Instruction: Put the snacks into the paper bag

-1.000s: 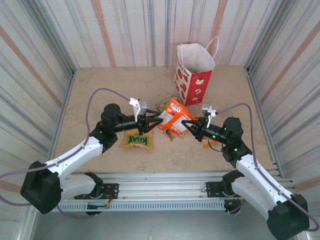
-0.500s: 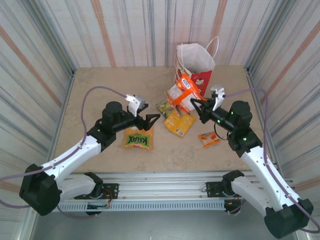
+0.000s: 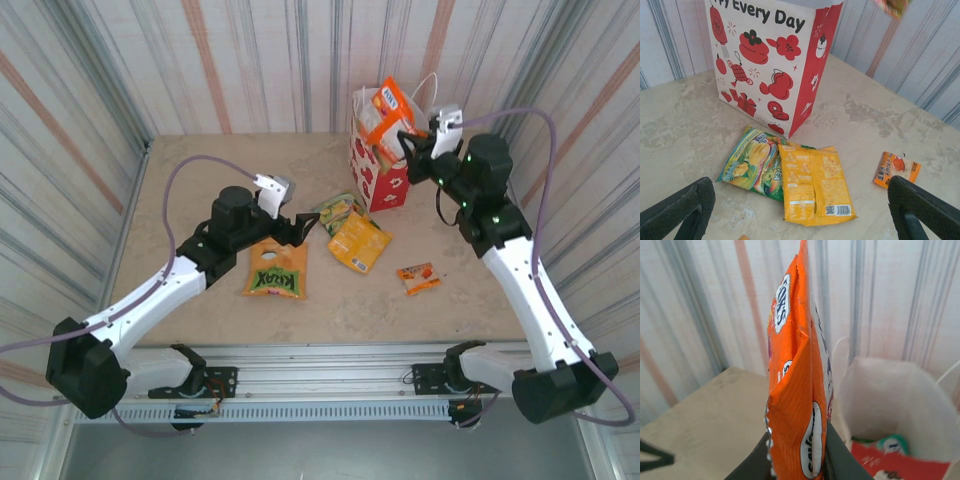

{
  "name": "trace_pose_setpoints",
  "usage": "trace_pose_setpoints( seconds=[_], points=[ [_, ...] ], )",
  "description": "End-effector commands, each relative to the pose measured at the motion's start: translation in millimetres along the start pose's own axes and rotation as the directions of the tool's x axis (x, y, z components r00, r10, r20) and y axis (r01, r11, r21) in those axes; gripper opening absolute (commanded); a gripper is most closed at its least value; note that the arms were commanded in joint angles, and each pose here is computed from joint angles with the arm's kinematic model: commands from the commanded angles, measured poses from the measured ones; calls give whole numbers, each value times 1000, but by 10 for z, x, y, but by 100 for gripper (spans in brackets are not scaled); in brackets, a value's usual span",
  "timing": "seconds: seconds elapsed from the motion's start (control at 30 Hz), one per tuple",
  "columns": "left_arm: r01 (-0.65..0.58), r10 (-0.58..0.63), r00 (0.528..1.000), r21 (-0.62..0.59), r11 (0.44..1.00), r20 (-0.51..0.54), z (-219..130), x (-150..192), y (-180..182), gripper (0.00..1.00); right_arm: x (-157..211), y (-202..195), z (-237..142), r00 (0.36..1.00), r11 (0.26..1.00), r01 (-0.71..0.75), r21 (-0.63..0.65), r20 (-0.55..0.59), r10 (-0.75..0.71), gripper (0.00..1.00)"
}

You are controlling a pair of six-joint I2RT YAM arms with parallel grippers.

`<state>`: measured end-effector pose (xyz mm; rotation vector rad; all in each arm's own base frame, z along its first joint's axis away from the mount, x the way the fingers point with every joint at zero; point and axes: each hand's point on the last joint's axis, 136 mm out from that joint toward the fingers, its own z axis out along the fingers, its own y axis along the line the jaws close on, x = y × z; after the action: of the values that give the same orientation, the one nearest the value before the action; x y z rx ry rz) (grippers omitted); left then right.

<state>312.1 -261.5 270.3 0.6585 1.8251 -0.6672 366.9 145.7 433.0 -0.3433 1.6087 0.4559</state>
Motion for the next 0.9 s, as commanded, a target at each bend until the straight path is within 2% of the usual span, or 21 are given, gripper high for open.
trace_pose_setpoints(
  seconds=[0.0,0.13,0.27,0.57,0.6,0.73,0.87],
  points=[
    [-36,36,999,-5,999,1,27,-71,-22,93,-399,-220,79,993,992,90,83,65,-96,3],
    [-33,33,999,-1,999,-15,72,-28,-34,93,-584,-463,294,992,987,97,129,70,-107,2],
    [-32,31,999,-12,999,-24,101,-13,-14,93,-538,-740,580,994,980,98,171,28,-105,3],
    [-29,27,998,-43,999,-56,177,87,62,93,38,-990,1083,994,984,67,164,-102,-51,5],
    [-29,27,998,-43,999,-60,185,94,65,93,107,-1007,1124,992,984,67,163,-117,-48,8],
    [-21,19,998,-40,999,-58,193,92,59,93,299,-1062,1212,983,984,80,161,-177,-50,43],
    [-8,5,998,-55,998,-60,170,135,83,93,284,-1013,1108,977,984,84,158,-207,-51,54]
  ],
)
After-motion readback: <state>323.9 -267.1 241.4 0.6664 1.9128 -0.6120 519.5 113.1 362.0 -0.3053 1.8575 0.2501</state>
